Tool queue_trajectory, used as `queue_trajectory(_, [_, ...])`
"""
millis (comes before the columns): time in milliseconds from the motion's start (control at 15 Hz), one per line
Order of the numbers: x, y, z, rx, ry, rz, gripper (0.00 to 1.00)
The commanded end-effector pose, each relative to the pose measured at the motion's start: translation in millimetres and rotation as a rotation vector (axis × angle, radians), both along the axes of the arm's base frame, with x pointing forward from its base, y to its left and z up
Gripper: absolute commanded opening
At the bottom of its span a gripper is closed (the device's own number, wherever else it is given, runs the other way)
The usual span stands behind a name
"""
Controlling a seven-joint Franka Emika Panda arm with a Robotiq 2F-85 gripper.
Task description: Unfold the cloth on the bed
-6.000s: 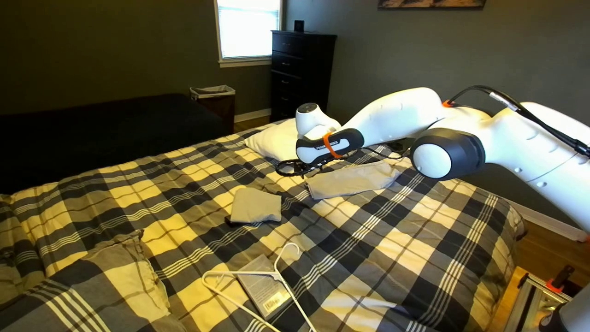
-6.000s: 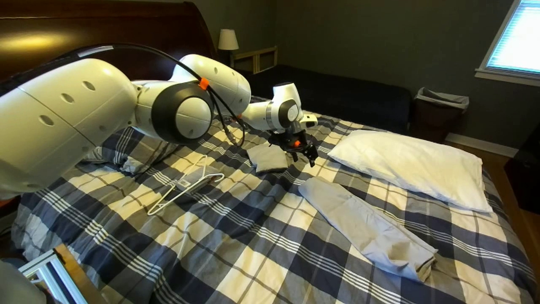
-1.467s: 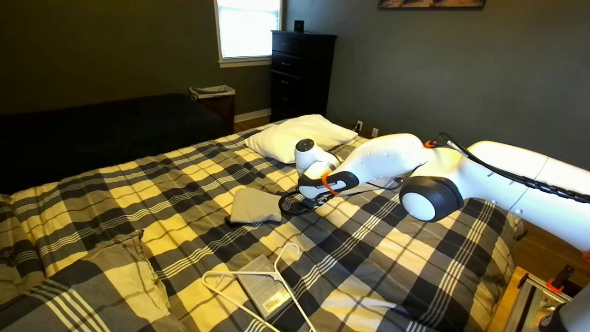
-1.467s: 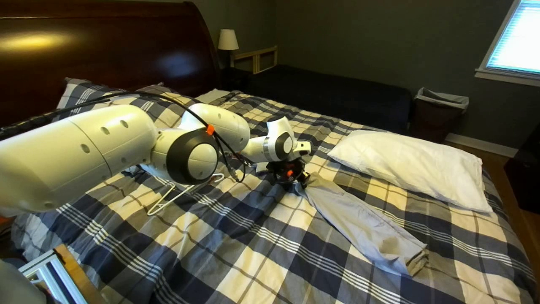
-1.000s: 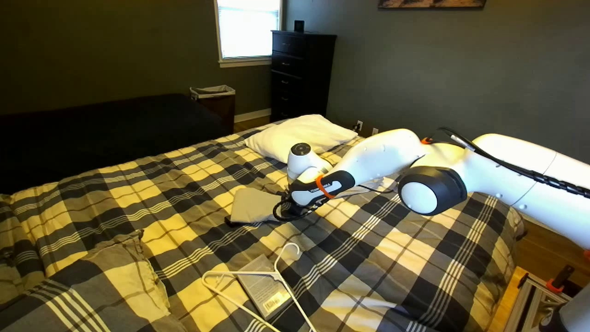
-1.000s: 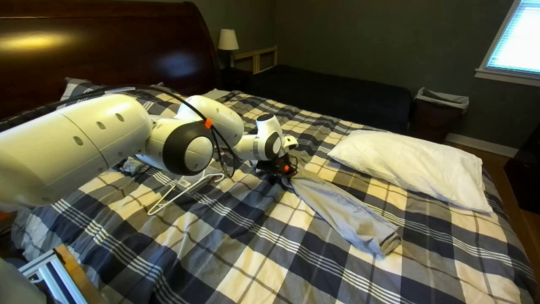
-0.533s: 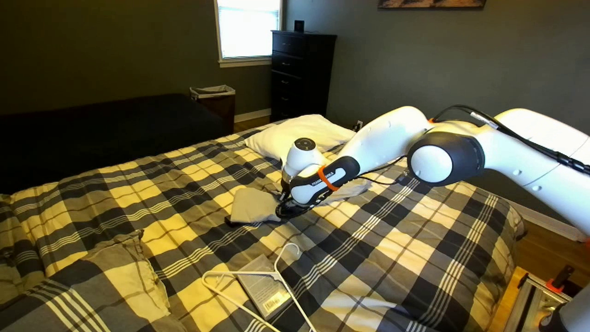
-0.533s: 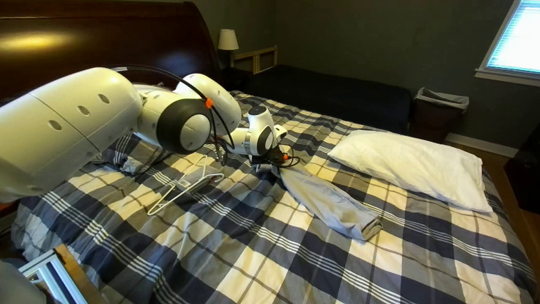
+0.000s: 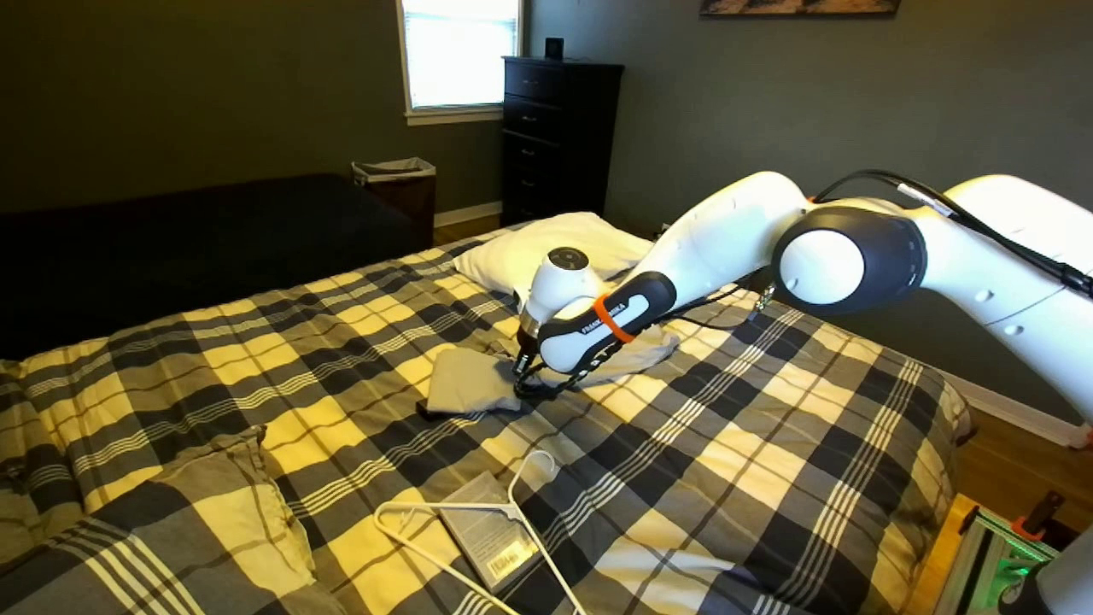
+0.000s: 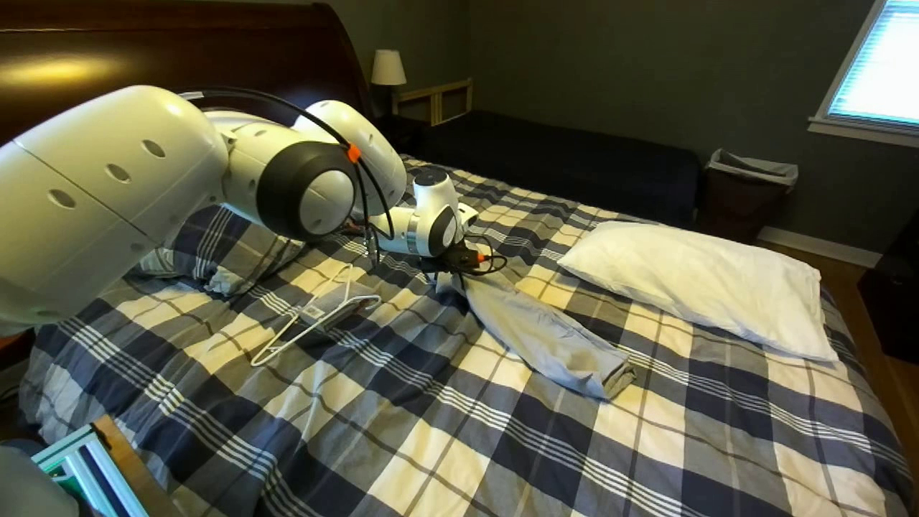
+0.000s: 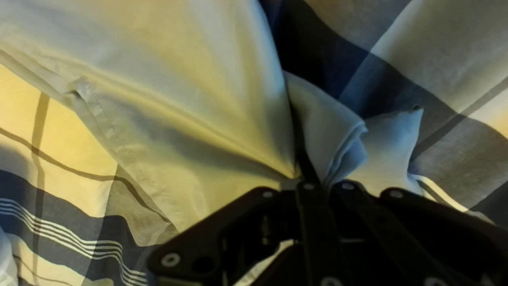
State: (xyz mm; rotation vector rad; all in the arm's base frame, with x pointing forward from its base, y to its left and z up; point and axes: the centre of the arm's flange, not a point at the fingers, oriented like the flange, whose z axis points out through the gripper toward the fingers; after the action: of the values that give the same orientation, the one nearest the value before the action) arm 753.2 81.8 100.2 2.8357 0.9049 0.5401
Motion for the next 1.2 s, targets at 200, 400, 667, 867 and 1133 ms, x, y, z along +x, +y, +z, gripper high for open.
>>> queue_trajectory(200, [-43.0, 59.9, 10.9, -0.047, -0.143, 0.241, 0.01])
queue_trajectory(400, [-68.0, 92.4, 10.9, -0.037, -0.199, 0.4, 0.01])
queue_trajectory(667, [-94.2, 125.3, 6.6, -0.058, -0.233, 0.581, 0.29])
queue_trajectory(867, [-96.5, 118.2, 8.6, -0.048, -0.249, 0.553, 0.44])
queue_trajectory(1133, [-110.4, 64.5, 38.9, -0.006, -0.339, 0.447, 0.72])
